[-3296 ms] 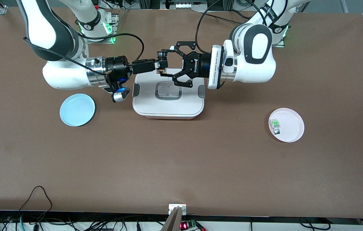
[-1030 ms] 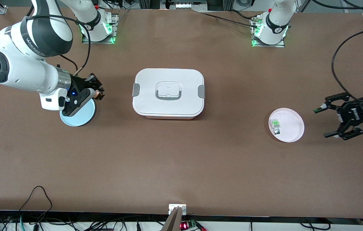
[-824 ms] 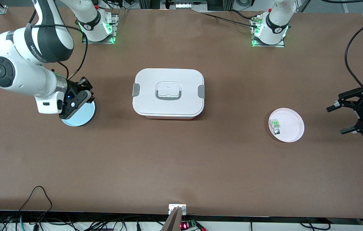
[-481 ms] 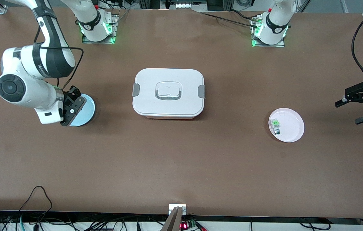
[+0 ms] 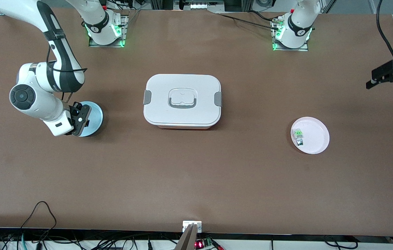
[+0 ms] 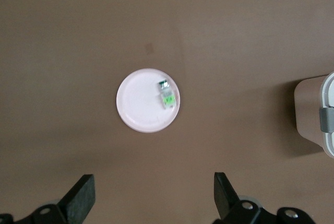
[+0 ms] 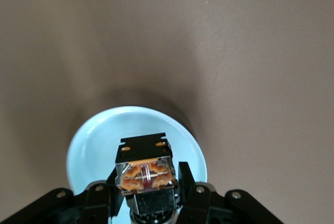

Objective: Transfer orange switch to right arm and place
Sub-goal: 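Lower the orange switch into the blue dish and open the right gripper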

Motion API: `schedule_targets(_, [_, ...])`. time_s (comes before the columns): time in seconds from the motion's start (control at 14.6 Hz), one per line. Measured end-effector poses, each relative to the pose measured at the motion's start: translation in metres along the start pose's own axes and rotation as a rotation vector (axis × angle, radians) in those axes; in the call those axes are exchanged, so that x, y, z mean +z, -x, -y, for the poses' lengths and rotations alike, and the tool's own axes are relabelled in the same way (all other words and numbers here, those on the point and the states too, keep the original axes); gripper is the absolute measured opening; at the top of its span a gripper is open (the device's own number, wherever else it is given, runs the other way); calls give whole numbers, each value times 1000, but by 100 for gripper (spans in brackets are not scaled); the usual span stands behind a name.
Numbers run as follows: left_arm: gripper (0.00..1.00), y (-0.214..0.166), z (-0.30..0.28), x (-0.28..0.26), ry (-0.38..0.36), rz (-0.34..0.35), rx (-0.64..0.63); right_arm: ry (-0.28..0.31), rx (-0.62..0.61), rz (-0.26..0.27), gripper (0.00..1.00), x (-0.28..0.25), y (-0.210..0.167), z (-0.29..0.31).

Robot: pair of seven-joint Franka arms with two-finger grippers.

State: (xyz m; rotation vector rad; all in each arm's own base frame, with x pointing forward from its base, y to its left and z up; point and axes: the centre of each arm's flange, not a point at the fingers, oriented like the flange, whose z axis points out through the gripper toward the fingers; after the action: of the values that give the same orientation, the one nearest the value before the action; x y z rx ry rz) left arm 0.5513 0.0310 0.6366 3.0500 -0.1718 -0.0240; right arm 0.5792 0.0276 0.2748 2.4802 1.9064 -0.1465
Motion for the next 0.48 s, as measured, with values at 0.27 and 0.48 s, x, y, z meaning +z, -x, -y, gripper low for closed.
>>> schedule_targets(0.27, [100,12,-37,-6,-96,46,-150,51,-58,-24,44,53,23,11])
schedule_targets(0.48, [100,10,-58,5,-169,71,-132,36,-63,-25,44,84,34,15])
